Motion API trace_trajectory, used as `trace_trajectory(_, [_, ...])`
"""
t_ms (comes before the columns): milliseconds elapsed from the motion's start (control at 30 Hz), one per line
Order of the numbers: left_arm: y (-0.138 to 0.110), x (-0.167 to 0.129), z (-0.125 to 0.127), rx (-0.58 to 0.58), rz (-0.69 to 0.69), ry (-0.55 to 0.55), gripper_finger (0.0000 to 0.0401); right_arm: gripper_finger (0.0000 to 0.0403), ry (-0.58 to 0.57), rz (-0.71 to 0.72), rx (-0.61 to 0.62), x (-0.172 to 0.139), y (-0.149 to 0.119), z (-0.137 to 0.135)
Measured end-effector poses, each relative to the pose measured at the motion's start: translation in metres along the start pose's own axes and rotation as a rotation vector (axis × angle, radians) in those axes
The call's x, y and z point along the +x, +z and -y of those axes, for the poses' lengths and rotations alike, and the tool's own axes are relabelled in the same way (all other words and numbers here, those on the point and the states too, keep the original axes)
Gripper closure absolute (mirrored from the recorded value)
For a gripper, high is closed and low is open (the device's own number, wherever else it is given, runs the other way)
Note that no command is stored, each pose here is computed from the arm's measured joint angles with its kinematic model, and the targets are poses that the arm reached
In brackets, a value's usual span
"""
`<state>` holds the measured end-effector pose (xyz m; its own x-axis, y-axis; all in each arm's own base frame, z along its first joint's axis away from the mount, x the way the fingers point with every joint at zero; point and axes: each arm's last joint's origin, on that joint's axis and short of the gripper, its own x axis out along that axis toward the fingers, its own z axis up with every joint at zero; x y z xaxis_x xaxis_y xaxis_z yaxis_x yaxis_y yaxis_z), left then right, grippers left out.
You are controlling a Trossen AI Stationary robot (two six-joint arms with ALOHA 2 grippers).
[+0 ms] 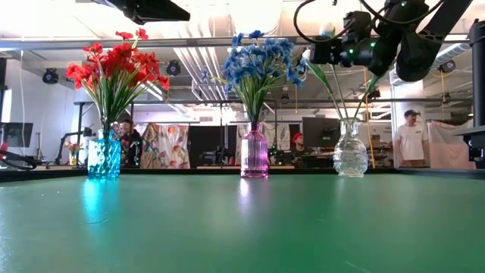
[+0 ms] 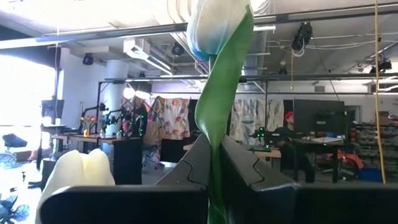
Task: Sort flowers into vase by color
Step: Put the white flower into the transparent vase
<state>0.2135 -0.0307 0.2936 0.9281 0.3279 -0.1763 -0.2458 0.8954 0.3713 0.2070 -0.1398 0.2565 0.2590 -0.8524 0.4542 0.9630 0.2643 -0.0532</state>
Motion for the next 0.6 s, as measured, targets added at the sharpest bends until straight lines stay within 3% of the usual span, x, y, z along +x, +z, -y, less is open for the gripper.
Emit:
trace_trajectory(233, [-0.001,0.000,0.000,0.005,-0.007,-0.002,0.0401,0.0378,0.008,-0.011,0.019,0.000,-0.001,-0.001])
trace_trajectory(600, [-0.001,0.000,0.000,0.007,-0.011,-0.003,0.0401,0.0262,0.023,-0.031,-0.008,-0.012,0.006,-0.013])
